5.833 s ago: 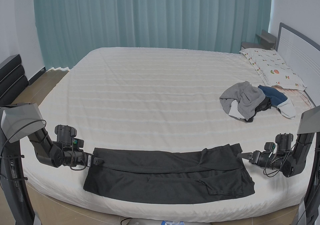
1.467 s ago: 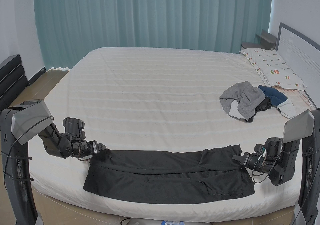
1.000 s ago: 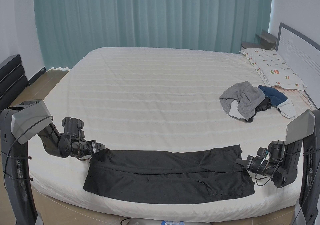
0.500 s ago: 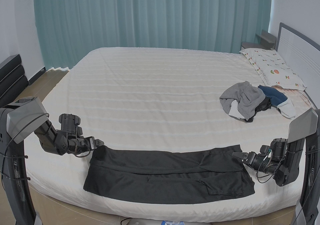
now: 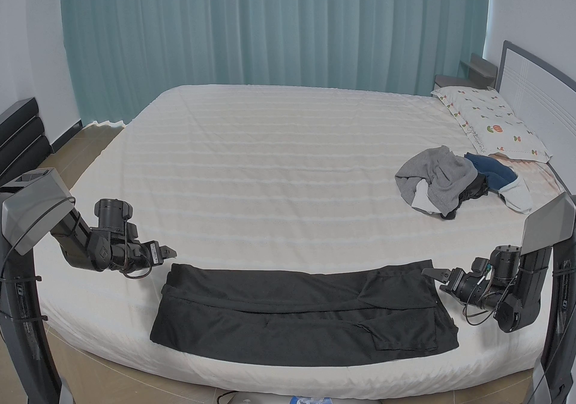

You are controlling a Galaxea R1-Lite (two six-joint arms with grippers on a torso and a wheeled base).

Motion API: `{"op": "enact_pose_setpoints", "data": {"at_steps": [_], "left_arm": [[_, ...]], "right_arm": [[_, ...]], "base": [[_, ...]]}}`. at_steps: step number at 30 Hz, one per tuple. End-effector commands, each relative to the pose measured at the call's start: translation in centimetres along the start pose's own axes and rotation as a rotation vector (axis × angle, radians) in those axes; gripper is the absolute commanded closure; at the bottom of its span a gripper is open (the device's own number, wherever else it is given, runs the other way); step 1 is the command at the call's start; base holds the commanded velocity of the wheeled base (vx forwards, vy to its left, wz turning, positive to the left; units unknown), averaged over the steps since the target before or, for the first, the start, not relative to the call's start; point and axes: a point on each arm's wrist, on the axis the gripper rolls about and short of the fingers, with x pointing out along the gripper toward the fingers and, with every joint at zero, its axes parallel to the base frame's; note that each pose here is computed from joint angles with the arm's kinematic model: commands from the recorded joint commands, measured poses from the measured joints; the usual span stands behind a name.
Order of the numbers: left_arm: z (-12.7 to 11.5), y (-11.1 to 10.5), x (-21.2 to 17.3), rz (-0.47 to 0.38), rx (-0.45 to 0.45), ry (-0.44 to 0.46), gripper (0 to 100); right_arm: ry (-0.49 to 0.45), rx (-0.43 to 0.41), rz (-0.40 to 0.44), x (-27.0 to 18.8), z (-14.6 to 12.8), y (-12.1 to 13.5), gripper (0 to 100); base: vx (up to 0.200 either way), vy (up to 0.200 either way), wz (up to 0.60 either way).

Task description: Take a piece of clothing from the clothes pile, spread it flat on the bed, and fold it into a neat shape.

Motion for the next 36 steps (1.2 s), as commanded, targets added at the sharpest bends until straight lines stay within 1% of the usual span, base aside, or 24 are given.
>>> {"op": "enact_pose_setpoints", "data": {"at_steps": [1,2,5,6,10,14,18,19,24,27,29,32,36], "left_arm": [[-0.3,-1.3,0.3,-0.087,-0.045,0.026,0],[-0.3,-1.6,0.4,-0.126,-0.080,0.039,0],[-0.6,-2.3,0.5,-0.195,-0.129,0.073,0],[-0.8,-2.4,0.6,-0.205,-0.135,0.083,0],[-1.3,-2.7,1.2,-0.214,-0.129,0.095,0],[-1.6,-2.5,1.9,-0.213,-0.126,0.085,0],[-2.2,-2.2,2.5,-0.202,-0.124,0.101,0],[-2.3,-2.1,2.6,-0.198,-0.123,0.103,100],[-2.1,-1.8,2.7,-0.180,-0.126,0.088,100],[-2.0,-1.7,2.6,-0.144,-0.125,0.073,100],[-2.0,-1.6,2.6,-0.104,-0.123,0.057,100],[-2.1,-1.5,2.5,-0.080,-0.104,0.054,100],[-2.4,-1.3,2.5,-0.056,-0.057,0.057,100]], "right_arm": [[-0.002,-0.001,0.003,0.1,0.0,-0.1,0],[-0.002,0.001,0.003,0.1,0.0,-0.1,0],[0.001,0.018,0.001,0.3,-0.1,-0.3,0],[0.004,0.025,0.000,0.4,-0.2,-0.4,0],[0.002,0.036,0.002,0.5,-0.2,-0.4,0],[0.000,0.036,0.001,0.5,-0.1,-0.4,0],[0.002,0.036,0.002,0.5,-0.2,-0.4,0],[0.003,0.037,0.001,0.4,-0.2,-0.4,0],[0.007,0.039,-0.002,0.4,-0.3,-0.4,0],[0.005,0.039,-0.003,0.3,-0.2,-0.4,0],[0.007,0.039,-0.002,0.4,-0.3,-0.4,0],[0.008,0.039,-0.003,0.3,-0.3,-0.4,0],[0.007,0.040,-0.003,0.3,-0.3,-0.4,0]], "base": [[0.000,0.000,0.00],[0.000,0.000,0.00],[0.000,0.000,0.00],[0.000,0.000,0.00],[0.000,0.000,0.00],[0.000,0.000,0.00],[0.000,0.000,0.00],[0.000,0.000,0.00],[0.000,0.000,0.00],[0.000,0.000,0.00],[0.000,0.000,0.00],[0.000,0.000,0.00],[0.000,0.000,0.00]]}}
